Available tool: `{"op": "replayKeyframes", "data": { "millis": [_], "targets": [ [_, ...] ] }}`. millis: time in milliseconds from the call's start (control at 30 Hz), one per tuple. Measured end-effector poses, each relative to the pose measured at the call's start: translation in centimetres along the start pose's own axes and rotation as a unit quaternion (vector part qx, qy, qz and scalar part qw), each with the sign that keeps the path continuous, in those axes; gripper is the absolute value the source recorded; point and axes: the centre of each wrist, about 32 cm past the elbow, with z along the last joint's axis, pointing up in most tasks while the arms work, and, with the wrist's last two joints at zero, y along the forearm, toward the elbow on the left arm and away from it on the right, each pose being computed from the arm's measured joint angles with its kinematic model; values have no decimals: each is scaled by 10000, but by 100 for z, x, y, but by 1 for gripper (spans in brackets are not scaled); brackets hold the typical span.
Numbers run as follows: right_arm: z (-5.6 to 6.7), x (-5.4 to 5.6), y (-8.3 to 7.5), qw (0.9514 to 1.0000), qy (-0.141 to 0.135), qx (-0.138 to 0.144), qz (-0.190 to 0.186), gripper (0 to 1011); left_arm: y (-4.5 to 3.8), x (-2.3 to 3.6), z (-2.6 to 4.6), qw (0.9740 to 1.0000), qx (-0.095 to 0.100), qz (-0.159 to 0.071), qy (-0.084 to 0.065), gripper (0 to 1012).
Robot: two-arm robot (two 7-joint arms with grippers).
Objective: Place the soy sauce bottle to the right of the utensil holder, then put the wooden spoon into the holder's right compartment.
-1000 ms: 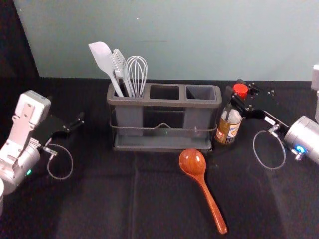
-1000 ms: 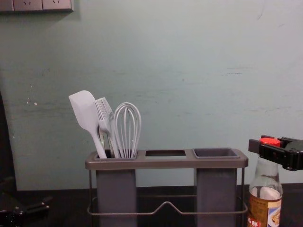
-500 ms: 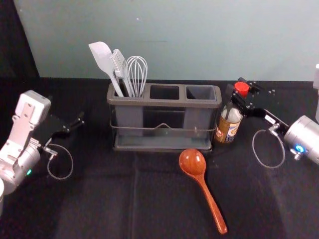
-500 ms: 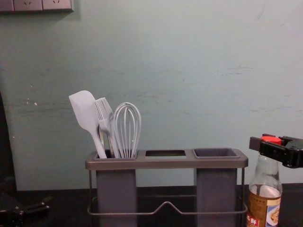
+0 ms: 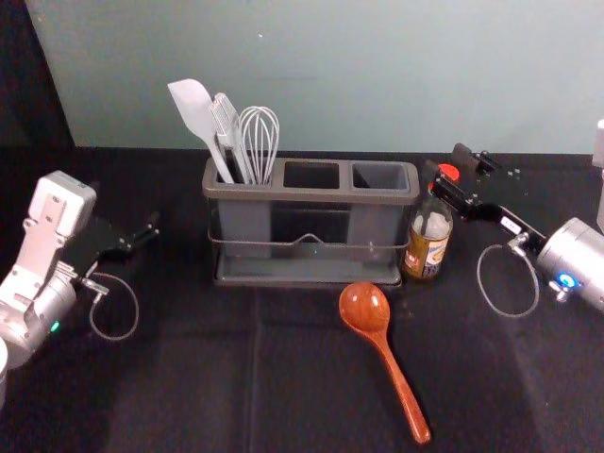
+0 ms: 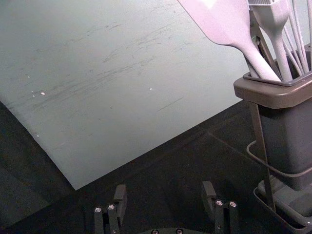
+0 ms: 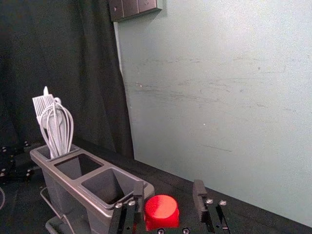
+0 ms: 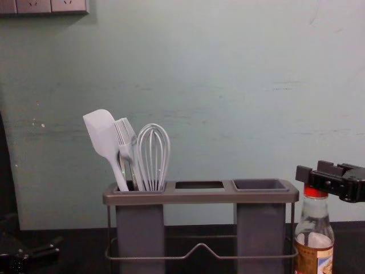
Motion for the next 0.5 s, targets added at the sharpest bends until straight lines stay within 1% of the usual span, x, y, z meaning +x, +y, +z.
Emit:
{"op": "replayKeyframes", "data": {
  "millis": [100,133,167,200,233,300,400,433,500],
  "targets": [
    [9,-2,2,10000,-1,7,-18,679,0,0,0,10000,0,0,0,1005],
    [25,-5,1,10000,-11,30,-24,739,0,0,0,10000,0,0,0,1005],
    [37,-8,-1,10000,-19,45,-25,758,0,0,0,10000,0,0,0,1005],
    [61,-12,-8,10000,-31,70,-40,814,0,0,0,10000,0,0,0,1005],
    [74,-15,-14,9999,-38,83,-50,824,0,0,0,10000,0,0,0,1005],
    [121,-36,-36,9999,-72,132,-64,900,0,0,0,10000,0,0,0,1005],
    [168,-67,-67,9998,-126,145,-91,947,0,0,0,10000,0,0,0,1005],
    [194,-91,-96,9997,-196,88,-108,989,0,0,0,10000,0,0,0,1005],
    [234,-142,-153,9995,-304,-24,-130,1000,0,0,0,10000,0,0,0,1005]
  ]
}}
